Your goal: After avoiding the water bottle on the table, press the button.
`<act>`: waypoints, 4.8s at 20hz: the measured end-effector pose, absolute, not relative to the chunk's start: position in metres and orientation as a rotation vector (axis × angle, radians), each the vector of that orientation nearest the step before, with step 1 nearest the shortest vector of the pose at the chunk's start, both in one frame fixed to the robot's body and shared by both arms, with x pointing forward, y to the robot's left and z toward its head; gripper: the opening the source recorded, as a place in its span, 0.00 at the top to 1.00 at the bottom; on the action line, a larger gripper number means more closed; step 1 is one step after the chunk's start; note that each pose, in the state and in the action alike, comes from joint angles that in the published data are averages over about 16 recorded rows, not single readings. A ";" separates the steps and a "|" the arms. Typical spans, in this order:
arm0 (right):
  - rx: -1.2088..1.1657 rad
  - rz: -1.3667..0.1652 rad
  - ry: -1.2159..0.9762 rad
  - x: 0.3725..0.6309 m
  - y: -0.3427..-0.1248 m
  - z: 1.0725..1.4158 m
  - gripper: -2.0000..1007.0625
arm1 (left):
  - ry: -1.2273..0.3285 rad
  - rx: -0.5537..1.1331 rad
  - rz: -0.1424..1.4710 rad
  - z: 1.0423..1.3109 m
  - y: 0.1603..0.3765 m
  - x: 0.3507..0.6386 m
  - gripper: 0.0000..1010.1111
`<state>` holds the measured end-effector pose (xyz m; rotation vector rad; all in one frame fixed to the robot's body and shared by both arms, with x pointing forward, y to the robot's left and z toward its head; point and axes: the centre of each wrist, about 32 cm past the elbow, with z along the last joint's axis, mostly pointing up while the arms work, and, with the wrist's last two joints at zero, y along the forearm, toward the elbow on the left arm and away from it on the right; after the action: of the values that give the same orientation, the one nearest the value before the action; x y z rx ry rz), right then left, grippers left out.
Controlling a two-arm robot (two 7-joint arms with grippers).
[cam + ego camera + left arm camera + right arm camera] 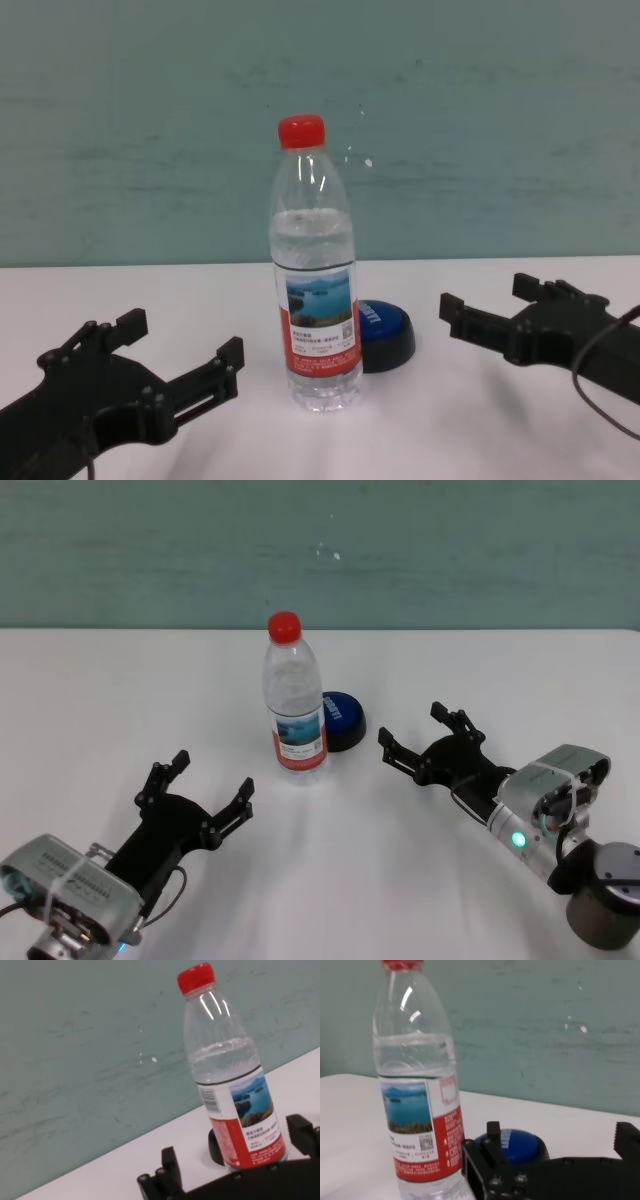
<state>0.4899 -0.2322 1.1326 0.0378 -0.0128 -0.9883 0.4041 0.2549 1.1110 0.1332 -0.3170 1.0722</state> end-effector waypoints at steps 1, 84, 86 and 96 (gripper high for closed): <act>0.037 -0.989 -0.013 0.490 -0.232 1.132 0.00 | -0.317 0.133 1.072 1.111 0.255 0.404 0.01; 0.122 -0.934 -0.074 0.460 -0.250 1.102 0.00 | -0.317 0.133 1.072 1.111 0.255 0.404 0.01; 0.121 -0.932 -0.087 0.459 -0.249 1.102 0.00 | -0.317 0.133 1.072 1.111 0.255 0.404 0.01; 0.118 -0.934 -0.114 0.458 -0.249 1.103 0.00 | -0.317 0.133 1.072 1.111 0.255 0.404 0.01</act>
<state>0.4576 -0.2489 1.1031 0.1176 -0.1143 -0.9344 0.4041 0.2549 1.1110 0.1332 -0.3170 1.0721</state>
